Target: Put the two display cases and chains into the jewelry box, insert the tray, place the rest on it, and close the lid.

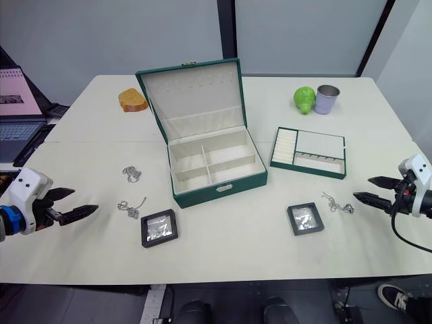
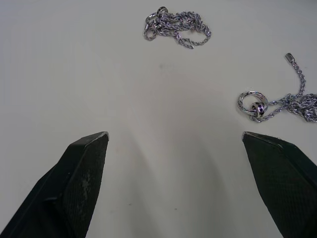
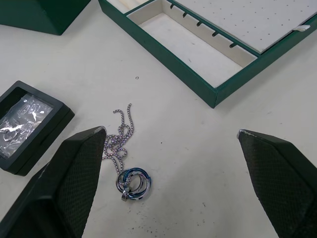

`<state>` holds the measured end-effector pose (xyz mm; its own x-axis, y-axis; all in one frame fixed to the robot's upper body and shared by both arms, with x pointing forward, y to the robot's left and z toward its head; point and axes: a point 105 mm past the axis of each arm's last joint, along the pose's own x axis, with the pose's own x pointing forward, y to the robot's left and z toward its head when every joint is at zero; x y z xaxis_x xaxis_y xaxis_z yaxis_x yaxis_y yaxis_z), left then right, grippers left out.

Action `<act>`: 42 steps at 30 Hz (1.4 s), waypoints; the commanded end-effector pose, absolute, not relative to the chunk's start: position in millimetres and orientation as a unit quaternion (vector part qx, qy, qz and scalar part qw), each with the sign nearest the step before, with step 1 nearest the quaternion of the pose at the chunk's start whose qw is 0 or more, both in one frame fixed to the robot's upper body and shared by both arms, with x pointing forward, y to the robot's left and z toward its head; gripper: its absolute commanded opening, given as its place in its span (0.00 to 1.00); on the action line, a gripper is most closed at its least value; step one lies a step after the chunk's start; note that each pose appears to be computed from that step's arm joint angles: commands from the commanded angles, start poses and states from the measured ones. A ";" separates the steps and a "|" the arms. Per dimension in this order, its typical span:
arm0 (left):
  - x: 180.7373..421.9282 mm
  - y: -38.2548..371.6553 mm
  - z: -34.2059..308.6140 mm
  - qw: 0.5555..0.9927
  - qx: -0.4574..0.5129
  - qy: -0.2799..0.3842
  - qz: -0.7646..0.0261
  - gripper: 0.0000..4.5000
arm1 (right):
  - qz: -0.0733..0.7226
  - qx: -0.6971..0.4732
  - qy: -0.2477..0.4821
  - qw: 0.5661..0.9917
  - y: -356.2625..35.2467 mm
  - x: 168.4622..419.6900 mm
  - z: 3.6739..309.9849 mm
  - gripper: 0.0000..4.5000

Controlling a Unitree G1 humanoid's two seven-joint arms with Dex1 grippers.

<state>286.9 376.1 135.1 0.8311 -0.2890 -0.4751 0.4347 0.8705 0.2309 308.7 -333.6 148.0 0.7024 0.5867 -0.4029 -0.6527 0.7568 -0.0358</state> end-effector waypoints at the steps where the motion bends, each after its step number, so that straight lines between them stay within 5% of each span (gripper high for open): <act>1: 288.3 377.2 146.2 0.944 0.182 0.204 -0.186 1.00 | 0.332 -0.104 0.169 0.922 -339.9 307.0 164.5 1.00; 14: 307.5 337.2 160.0 0.965 0.132 0.130 -0.185 1.00 | 0.376 -0.104 0.053 0.919 -276.0 337.5 209.4 1.00; 17: 315.3 319.8 155.8 0.966 0.136 0.123 -0.184 0.86 | 0.399 -0.115 0.039 0.909 -241.7 351.0 210.6 0.86; 23: 331.3 288.6 148.4 0.964 0.133 0.116 -0.197 0.43 | 0.407 -0.136 0.039 0.903 -193.5 382.2 198.1 0.44; 29: 348.1 257.3 140.7 0.966 0.119 0.108 -0.205 0.03 | 0.391 -0.166 0.048 0.904 -158.8 413.7 177.9 0.14; 32: 351.2 243.0 134.2 0.963 0.118 0.112 -0.215 0.00 | 0.398 -0.175 0.054 0.899 -145.5 419.2 169.6 0.00; 42: 354.3 215.6 130.7 0.953 0.121 0.113 -0.255 0.00 | 0.473 -0.158 0.057 0.865 -94.9 405.8 155.5 0.00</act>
<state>354.1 225.3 116.6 0.8493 -0.4235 -0.3153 0.4834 0.8639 0.1417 408.3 -99.8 143.2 0.5589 0.7797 -0.2823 -0.8292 0.5225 -0.1986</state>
